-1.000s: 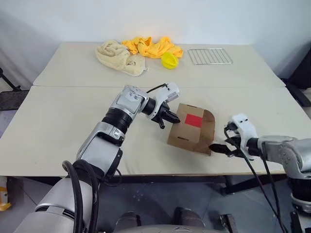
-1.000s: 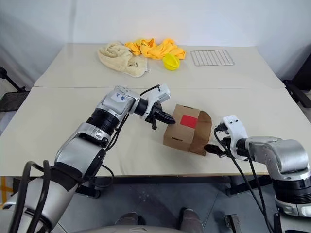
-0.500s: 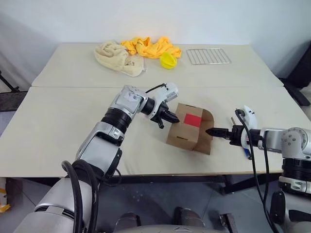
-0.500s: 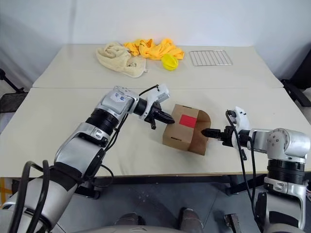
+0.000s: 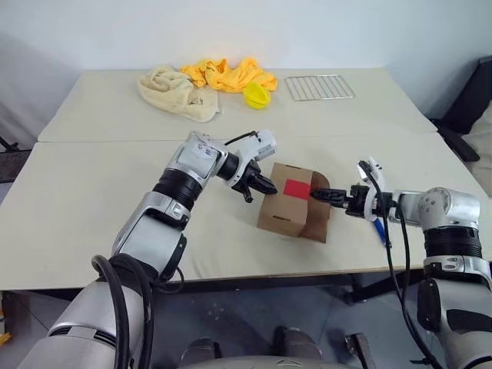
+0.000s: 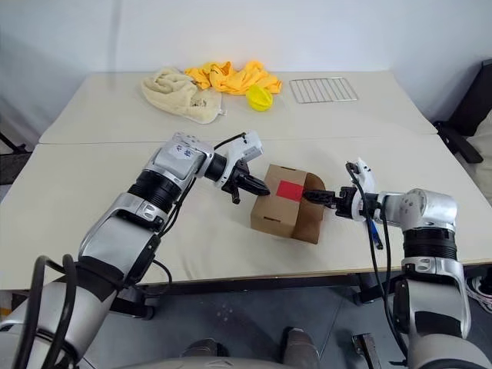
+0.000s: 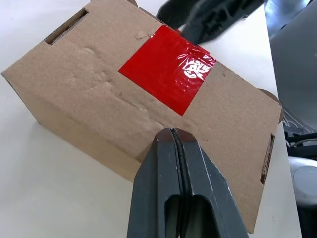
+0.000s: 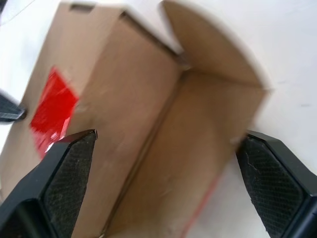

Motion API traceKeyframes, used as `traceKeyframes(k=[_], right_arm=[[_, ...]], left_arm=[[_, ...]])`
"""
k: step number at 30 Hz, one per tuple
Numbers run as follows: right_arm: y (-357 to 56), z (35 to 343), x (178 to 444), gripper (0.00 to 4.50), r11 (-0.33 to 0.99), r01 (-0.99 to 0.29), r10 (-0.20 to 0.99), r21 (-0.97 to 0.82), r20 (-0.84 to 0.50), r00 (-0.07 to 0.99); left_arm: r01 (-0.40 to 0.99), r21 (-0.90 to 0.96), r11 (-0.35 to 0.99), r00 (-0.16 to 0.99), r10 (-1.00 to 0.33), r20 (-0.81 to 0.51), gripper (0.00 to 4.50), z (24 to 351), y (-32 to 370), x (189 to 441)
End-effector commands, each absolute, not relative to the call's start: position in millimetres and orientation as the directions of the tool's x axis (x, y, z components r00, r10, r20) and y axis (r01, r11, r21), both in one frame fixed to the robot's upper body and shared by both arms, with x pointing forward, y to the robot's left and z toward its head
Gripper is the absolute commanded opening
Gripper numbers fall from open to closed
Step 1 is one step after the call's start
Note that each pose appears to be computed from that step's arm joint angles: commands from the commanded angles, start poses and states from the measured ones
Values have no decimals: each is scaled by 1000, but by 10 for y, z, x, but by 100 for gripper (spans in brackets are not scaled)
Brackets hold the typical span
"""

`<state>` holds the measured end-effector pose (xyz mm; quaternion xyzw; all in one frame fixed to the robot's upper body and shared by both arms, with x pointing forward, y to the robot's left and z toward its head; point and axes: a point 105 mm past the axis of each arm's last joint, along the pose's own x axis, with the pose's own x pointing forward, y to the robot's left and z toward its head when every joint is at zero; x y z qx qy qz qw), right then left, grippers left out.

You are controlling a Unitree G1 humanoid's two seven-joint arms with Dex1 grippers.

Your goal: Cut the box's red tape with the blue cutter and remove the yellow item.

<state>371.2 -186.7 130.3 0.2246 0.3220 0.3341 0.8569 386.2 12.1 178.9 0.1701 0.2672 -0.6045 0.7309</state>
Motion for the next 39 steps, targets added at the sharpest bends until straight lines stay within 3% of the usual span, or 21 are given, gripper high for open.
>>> traceKeyframes(k=[1, 10, 11, 13, 21, 25, 31, 39], right_arm=[[-1673, 979, 3558, 446, 644, -410, 760, 646, -476, 442], [-1712, 940, 3667, 446, 666, -383, 736, 640, -481, 476], [-1698, 940, 3660, 429, 664, -392, 739, 637, -482, 470], [-1672, 940, 3650, 388, 661, -407, 744, 630, -484, 460], [-1509, 946, 3647, 113, 636, -431, 767, 640, -468, 439], [-1519, 950, 3689, 3, 660, -405, 745, 632, -485, 457], [-1675, 1213, 3716, 3, 723, -390, 685, 571, -513, 518], [-1713, 1563, 3594, 3, 795, -349, 606, 497, -607, 514]], left_arm=[[972, -88, 220, 112, -755, -646, 0, 1614, 117, 3830], [971, -80, 225, 123, -758, -640, 0, 1633, 95, 3852], [971, -78, 226, 125, -758, -640, 0, 1629, 94, 3855], [971, -77, 227, 127, -758, -639, 0, 1626, 89, 3859], [970, -74, 230, 133, -764, -631, 0, 1627, 60, 3874], [968, -72, 239, 144, -771, -620, 0, 1636, 48, 3895], [963, -68, 259, 165, -776, -609, 0, 1632, 59, 3937], [961, -70, 268, 175, -784, -596, 0, 1572, -9, 3956]])
